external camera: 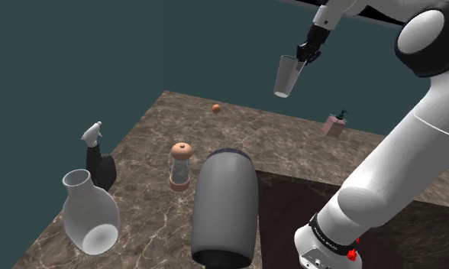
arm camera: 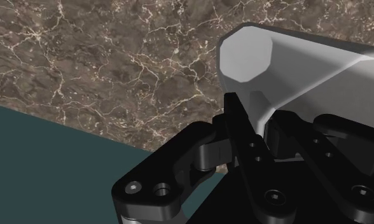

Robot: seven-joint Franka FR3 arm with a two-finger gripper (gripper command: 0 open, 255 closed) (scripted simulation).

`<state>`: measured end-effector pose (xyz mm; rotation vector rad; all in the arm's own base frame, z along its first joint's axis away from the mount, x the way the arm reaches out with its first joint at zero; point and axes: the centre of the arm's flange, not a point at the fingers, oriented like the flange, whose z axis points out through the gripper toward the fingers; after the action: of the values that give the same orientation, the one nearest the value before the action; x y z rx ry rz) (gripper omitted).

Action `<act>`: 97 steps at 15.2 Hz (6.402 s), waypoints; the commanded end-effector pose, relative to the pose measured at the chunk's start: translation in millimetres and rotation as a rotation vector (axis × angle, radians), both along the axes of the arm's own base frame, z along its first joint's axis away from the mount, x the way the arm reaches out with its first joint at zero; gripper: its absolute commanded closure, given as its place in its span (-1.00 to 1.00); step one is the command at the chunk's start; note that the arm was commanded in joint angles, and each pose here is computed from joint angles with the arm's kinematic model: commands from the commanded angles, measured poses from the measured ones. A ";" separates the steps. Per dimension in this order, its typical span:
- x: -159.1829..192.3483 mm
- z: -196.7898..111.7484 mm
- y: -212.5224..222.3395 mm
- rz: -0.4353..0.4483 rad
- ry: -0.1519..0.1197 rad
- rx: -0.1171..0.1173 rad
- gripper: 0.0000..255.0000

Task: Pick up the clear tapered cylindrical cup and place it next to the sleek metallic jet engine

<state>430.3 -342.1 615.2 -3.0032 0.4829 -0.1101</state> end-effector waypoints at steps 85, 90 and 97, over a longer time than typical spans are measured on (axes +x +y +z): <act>-125.6 -126.2 799.5 0.000 0.000 -0.002 1.00; -125.6 -152.6 799.5 0.000 0.000 -0.002 1.00; -125.6 -189.6 799.5 0.000 0.000 -0.002 1.00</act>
<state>304.5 457.4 430.9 -3.0053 0.4831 -0.1096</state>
